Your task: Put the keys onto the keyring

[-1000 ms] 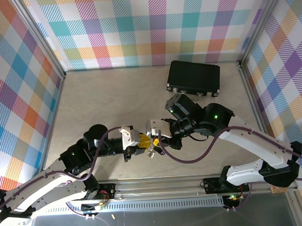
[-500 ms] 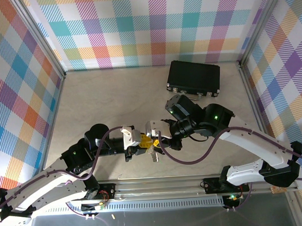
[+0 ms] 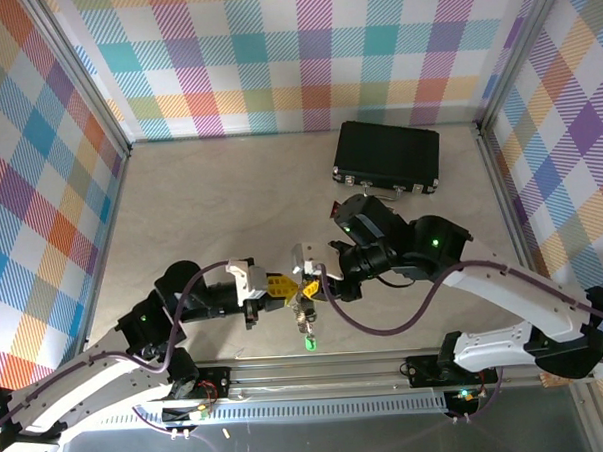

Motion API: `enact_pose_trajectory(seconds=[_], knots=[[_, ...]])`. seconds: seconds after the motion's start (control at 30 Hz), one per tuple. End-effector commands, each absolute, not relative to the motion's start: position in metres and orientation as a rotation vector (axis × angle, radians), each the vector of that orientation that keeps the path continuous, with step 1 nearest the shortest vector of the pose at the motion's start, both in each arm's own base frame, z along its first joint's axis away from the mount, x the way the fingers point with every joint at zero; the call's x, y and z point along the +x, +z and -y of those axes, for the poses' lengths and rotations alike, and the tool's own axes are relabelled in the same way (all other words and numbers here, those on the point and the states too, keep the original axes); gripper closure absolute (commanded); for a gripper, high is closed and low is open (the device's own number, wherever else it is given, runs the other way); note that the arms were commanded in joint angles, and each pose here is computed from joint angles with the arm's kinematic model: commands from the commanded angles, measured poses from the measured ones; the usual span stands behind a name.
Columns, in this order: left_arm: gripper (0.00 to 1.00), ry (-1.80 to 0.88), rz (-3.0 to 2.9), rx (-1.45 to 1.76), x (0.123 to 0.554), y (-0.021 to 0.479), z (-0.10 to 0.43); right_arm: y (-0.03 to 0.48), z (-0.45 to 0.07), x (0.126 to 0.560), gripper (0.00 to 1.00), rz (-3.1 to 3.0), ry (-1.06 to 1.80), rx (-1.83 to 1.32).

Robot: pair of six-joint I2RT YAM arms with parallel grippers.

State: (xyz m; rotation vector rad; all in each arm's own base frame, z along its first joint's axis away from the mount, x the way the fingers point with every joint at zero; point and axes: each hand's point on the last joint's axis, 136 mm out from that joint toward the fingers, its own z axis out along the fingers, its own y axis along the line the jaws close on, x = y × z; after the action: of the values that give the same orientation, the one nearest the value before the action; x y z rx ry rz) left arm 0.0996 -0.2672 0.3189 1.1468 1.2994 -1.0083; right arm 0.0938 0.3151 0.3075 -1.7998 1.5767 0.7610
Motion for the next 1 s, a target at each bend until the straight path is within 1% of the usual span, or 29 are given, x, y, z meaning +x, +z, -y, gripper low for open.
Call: enact_pose_trajectory(seconds=[0.0,0.2,0.37,0.43,0.67,0.9,0.97], knots=[[1.0,-1.088,-1.13,1.057,0.089,0.364,0.262,0.332,-0.323,0.088,0.79,-1.495,0.851,-1.709],[1.0,-1.129,-1.083,1.053,0.083,0.371,0.261,0.346,-0.325,0.086,0.77,-1.436,0.913,-1.631],[1.0,-1.167,-1.038,1.037,0.078,0.376,0.26,0.36,-0.318,0.087,0.67,-1.408,0.912,-1.556],[1.0,-1.174,-1.025,1.032,0.077,0.378,0.259,0.365,-0.314,0.084,0.65,-1.395,0.922,-1.543],[1.0,-1.178,-1.025,1.032,0.076,0.377,0.259,0.376,-0.309,0.081,0.62,-1.37,0.938,-1.515],[1.0,-1.182,-1.022,1.034,0.077,0.377,0.261,0.374,-0.317,0.081,0.65,-1.368,0.967,-1.526],[1.0,-1.181,-1.025,1.033,0.077,0.377,0.261,0.372,-0.319,0.078,0.67,-1.368,0.988,-1.541]])
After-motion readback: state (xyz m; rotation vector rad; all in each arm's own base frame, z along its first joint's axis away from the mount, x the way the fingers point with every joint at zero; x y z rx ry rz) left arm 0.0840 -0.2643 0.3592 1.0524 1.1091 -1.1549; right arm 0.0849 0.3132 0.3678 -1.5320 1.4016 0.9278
